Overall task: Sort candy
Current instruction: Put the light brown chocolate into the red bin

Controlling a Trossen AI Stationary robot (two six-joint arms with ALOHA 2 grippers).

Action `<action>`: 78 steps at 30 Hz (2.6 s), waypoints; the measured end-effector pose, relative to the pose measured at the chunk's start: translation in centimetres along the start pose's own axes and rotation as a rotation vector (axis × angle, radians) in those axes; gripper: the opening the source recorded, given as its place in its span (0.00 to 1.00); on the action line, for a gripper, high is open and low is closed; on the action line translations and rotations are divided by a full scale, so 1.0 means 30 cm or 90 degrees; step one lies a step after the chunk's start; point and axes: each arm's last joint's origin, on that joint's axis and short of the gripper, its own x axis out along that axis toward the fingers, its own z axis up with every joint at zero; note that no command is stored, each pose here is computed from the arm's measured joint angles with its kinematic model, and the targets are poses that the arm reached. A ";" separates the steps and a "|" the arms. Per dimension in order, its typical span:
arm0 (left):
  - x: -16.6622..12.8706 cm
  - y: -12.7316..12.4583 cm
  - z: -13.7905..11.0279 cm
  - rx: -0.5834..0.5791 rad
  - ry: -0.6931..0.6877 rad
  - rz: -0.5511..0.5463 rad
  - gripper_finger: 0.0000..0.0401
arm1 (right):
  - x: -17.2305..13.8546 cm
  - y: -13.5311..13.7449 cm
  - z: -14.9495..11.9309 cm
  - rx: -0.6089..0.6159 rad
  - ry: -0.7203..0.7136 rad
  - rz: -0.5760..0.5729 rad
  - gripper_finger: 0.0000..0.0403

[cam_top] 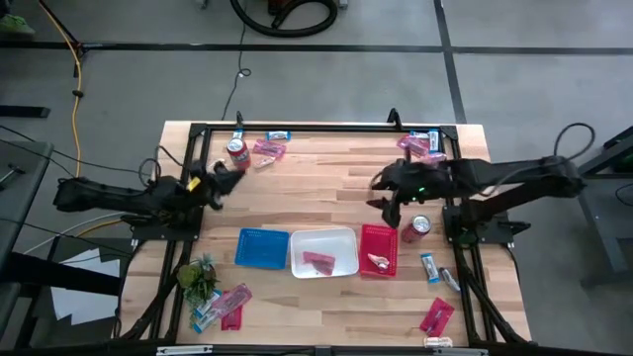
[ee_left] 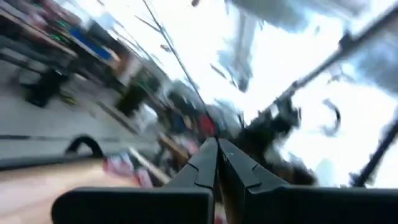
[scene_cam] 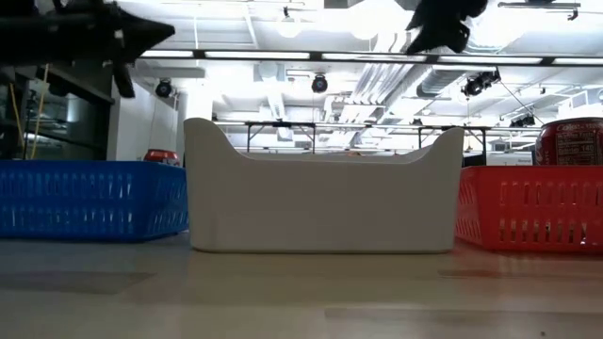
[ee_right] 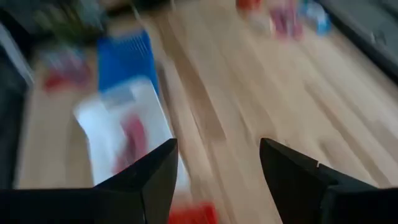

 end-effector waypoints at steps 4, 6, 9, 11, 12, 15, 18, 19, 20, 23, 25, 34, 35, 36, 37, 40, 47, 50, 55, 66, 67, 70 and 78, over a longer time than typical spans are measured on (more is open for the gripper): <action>0.088 -0.052 0.049 0.053 0.072 0.065 0.02 | 0.001 -0.043 0.011 -0.005 -0.088 0.011 0.55; 0.157 -0.078 0.077 0.098 0.141 0.130 0.04 | 0.006 -0.067 0.022 -0.002 -0.094 0.004 0.55; 0.258 -0.082 0.125 0.165 0.248 0.264 0.09 | 0.012 -0.099 0.039 0.002 -0.094 -0.004 0.55; 0.319 -0.064 0.154 0.211 0.314 0.344 0.13 | 0.010 -0.122 0.046 0.020 -0.099 -0.018 0.55; 0.347 -0.048 0.164 0.232 0.353 0.378 0.16 | 0.010 -0.132 0.049 0.036 -0.101 -0.025 0.55; 0.430 0.021 0.186 0.239 0.484 0.414 0.22 | 0.010 -0.159 0.055 0.096 -0.108 -0.041 0.55; 0.516 0.102 0.195 0.219 0.583 0.407 0.29 | 0.009 -0.171 0.058 0.134 -0.113 -0.049 0.55; 0.545 0.135 0.190 0.220 0.616 0.417 0.31 | 0.009 -0.174 0.059 0.145 -0.116 -0.052 0.55; 0.572 0.166 0.183 0.222 0.650 0.436 0.33 | 0.009 -0.175 0.059 0.158 -0.119 -0.057 0.55; 0.642 0.252 0.165 0.216 0.753 0.499 0.37 | 0.008 -0.178 0.060 0.194 -0.127 -0.072 0.55; 0.677 0.310 0.139 0.228 0.833 0.525 0.38 | 0.008 -0.178 0.060 0.212 -0.129 -0.072 0.55; 0.734 0.511 -0.030 0.254 1.035 0.539 0.38 | 0.009 -0.178 0.060 0.247 -0.131 -0.068 0.55; 0.730 0.526 -0.046 0.262 1.049 0.546 0.38 | 0.009 -0.178 0.060 0.247 -0.131 -0.068 0.55; 0.725 0.539 -0.058 0.269 1.058 0.559 0.38 | 0.009 -0.176 0.060 0.246 -0.131 -0.067 0.55; 0.718 0.552 -0.068 0.273 1.070 0.572 0.38 | 0.009 -0.176 0.060 0.245 -0.131 -0.067 0.55; 0.706 0.584 -0.094 0.259 1.089 0.597 0.38 | 0.009 -0.176 0.060 0.235 -0.130 -0.068 0.55; 0.695 0.639 -0.127 0.258 1.090 0.652 0.38 | 0.009 -0.175 0.060 0.209 -0.125 -0.062 0.55; 0.692 0.652 -0.142 0.251 1.094 0.658 0.38 | 0.009 -0.173 0.058 0.195 -0.118 -0.053 0.55; 0.699 0.631 -0.163 0.270 1.114 0.624 0.22 | 0.010 -0.172 0.057 0.170 -0.112 -0.048 0.55; 0.756 0.277 0.005 0.309 0.940 0.490 0.00 | -0.023 -0.165 0.056 0.100 -0.115 -0.011 0.55; 0.758 0.215 0.025 0.317 0.912 0.457 0.00 | -0.032 -0.165 0.055 0.098 -0.120 -0.010 0.55; 0.755 0.039 0.060 0.331 0.829 0.353 0.00 | -0.062 -0.164 0.056 0.083 -0.138 -0.006 0.55; 0.693 -0.335 0.002 0.338 0.738 0.073 0.00 | -0.141 -0.158 0.047 0.052 -0.167 0.041 0.55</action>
